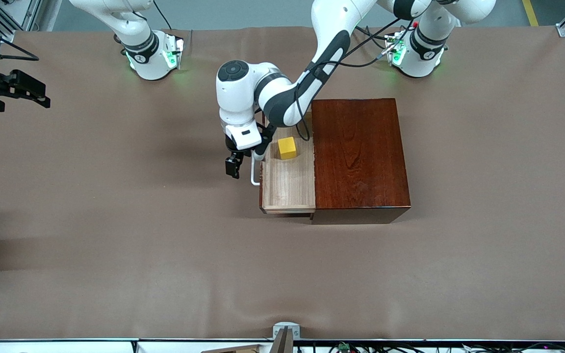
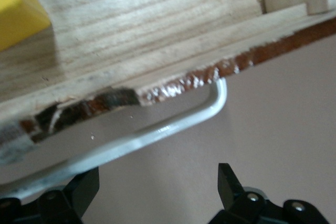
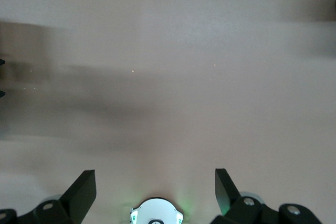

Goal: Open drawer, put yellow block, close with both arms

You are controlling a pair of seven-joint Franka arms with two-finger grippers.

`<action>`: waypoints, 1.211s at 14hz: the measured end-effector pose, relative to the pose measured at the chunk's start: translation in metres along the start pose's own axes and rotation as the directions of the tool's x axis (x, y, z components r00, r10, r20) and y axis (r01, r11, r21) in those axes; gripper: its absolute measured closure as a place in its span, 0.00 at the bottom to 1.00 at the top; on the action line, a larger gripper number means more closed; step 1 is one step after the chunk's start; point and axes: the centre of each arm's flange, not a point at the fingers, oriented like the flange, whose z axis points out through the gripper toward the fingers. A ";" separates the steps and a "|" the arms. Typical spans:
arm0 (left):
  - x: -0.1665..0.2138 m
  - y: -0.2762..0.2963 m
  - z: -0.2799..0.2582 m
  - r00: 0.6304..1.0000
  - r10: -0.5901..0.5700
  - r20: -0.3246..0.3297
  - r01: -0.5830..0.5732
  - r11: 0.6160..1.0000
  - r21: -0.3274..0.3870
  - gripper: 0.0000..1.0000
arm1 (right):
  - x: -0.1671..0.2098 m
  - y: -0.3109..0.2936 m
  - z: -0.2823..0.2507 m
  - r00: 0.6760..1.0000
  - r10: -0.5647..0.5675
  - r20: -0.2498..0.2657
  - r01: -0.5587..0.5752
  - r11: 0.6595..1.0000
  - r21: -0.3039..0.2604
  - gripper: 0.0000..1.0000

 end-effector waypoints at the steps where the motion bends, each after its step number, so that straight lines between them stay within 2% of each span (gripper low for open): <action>1: 0.000 0.000 0.000 1.000 -0.004 -0.001 0.004 1.000 0.002 0.00 | 0.000 0.000 0.000 1.000 0.000 0.000 0.000 1.000 0.000 0.00; 5: 0.008 0.002 -0.001 0.999 -0.029 -0.040 0.031 0.998 0.046 0.00 | 0.000 0.000 0.000 1.000 0.000 0.002 0.000 1.000 0.000 0.00; 9: 0.037 0.011 0.001 0.991 -0.047 -0.124 0.063 0.989 0.132 0.00 | 0.000 0.000 0.001 1.000 0.000 0.009 0.000 1.000 0.001 0.00; 12: 0.061 0.013 0.004 0.983 -0.005 -0.182 0.045 0.976 0.213 0.00 | 0.000 0.000 0.001 1.000 0.000 0.009 0.000 1.000 0.001 0.00; 17: 0.098 0.017 0.012 0.966 -0.003 -0.257 0.085 0.948 0.306 0.00 | 0.000 0.000 0.002 1.000 0.000 0.010 0.000 1.000 0.001 0.00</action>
